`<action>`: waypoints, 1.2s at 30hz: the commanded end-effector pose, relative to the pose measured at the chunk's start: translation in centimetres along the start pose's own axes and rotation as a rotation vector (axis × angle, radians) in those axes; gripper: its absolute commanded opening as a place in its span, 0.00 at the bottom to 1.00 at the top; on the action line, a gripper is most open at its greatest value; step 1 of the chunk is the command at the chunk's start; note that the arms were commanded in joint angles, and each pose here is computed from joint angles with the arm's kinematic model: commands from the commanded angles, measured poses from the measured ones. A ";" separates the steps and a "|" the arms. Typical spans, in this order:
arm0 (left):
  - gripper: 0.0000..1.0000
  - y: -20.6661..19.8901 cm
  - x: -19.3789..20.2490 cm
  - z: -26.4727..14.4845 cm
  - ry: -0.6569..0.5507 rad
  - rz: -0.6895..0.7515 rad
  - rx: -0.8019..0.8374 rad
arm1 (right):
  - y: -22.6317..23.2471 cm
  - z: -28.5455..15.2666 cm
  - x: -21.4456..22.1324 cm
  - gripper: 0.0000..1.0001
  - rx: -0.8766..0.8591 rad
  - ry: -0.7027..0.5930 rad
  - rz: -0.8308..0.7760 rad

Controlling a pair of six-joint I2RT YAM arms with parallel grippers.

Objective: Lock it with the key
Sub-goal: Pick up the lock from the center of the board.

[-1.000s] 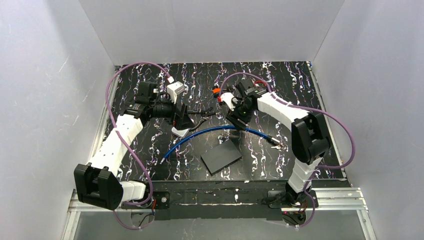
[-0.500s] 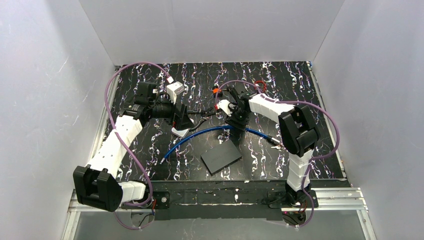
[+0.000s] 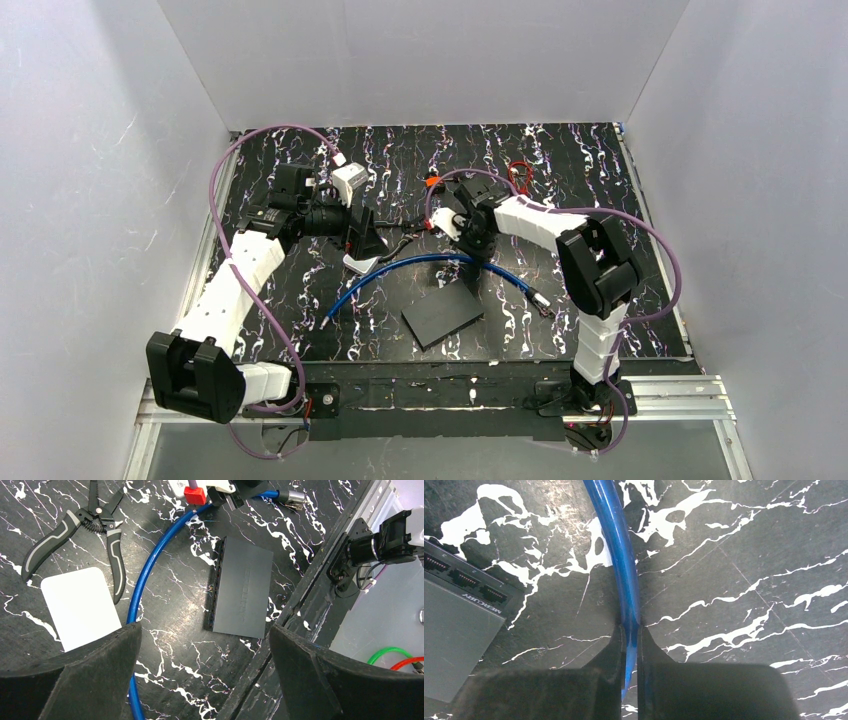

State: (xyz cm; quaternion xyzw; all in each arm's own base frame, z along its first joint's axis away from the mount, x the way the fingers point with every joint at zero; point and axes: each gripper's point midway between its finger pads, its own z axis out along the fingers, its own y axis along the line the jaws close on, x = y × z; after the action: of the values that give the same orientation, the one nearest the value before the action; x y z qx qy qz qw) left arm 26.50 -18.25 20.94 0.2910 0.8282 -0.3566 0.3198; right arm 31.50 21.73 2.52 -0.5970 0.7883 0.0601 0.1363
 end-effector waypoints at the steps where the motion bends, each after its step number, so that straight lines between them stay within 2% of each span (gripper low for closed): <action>1: 0.98 -0.9 -1.6 -1.4 -0.046 0.032 -0.010 | -0.7 -3.6 -2.8 0.01 0.046 -0.104 0.015; 10: 0.98 -1.9 -3.0 -3.0 -0.077 0.063 -0.031 | -1.7 -13.2 -7.4 0.01 0.180 -0.357 -0.012; 24: 0.98 -2.4 -7.4 -6.5 -0.129 0.248 -0.129 | -1.1 -26.8 -11.5 0.01 0.337 -0.683 -0.071; 36: 0.98 -4.2 -10.4 -4.6 -0.128 0.214 0.041 | 0.9 -32.1 -13.9 0.01 0.285 -0.853 -0.095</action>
State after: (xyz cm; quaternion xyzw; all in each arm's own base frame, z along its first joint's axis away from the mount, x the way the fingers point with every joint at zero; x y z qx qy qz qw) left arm 28.98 -18.40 31.91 0.3517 0.7739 -0.3219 0.4169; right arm 30.63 25.29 31.53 -0.5444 0.6766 0.1420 0.4750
